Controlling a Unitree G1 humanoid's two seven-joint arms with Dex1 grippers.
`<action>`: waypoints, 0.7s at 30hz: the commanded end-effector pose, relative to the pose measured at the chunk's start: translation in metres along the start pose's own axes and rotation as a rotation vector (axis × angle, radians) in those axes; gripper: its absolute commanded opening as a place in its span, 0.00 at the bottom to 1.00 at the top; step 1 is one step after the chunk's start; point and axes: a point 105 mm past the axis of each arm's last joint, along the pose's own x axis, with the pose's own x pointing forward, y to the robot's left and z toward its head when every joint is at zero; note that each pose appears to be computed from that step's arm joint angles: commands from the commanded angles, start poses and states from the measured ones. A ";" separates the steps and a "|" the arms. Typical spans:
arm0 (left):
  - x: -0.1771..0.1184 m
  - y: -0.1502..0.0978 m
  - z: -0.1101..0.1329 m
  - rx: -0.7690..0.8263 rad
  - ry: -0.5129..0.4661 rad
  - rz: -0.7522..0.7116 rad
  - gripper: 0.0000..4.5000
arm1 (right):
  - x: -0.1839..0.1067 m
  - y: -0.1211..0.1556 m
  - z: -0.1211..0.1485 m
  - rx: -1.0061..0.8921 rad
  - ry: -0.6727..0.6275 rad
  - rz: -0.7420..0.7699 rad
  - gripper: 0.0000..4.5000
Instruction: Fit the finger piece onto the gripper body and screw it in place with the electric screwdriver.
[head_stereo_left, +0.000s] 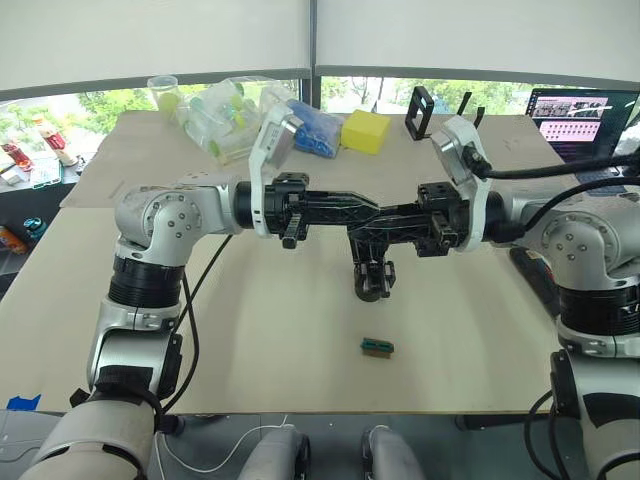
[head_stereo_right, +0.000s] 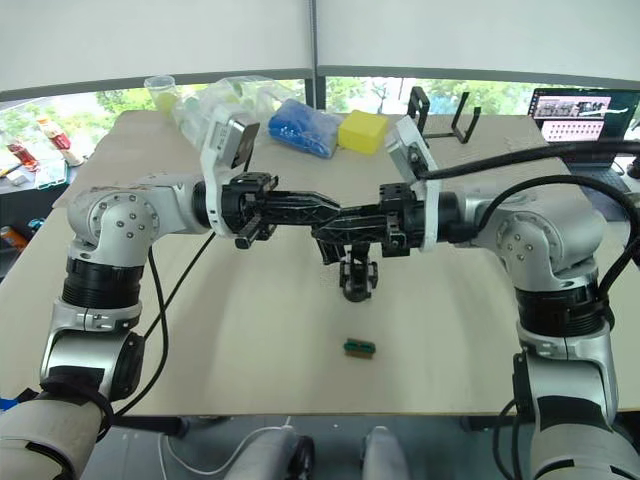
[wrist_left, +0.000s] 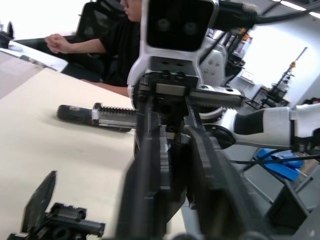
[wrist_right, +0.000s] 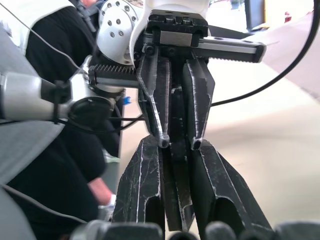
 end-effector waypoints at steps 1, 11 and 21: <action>-0.015 0.004 0.003 0.121 0.044 0.027 0.59 | -0.002 0.007 0.010 -0.158 -0.041 0.008 0.07; -0.037 0.050 -0.103 0.402 0.421 0.116 1.00 | -0.024 -0.003 -0.029 -0.261 0.008 -0.078 0.07; 0.008 0.091 -0.147 0.383 0.333 0.228 1.00 | -0.044 0.012 -0.051 -0.201 0.035 -0.166 0.07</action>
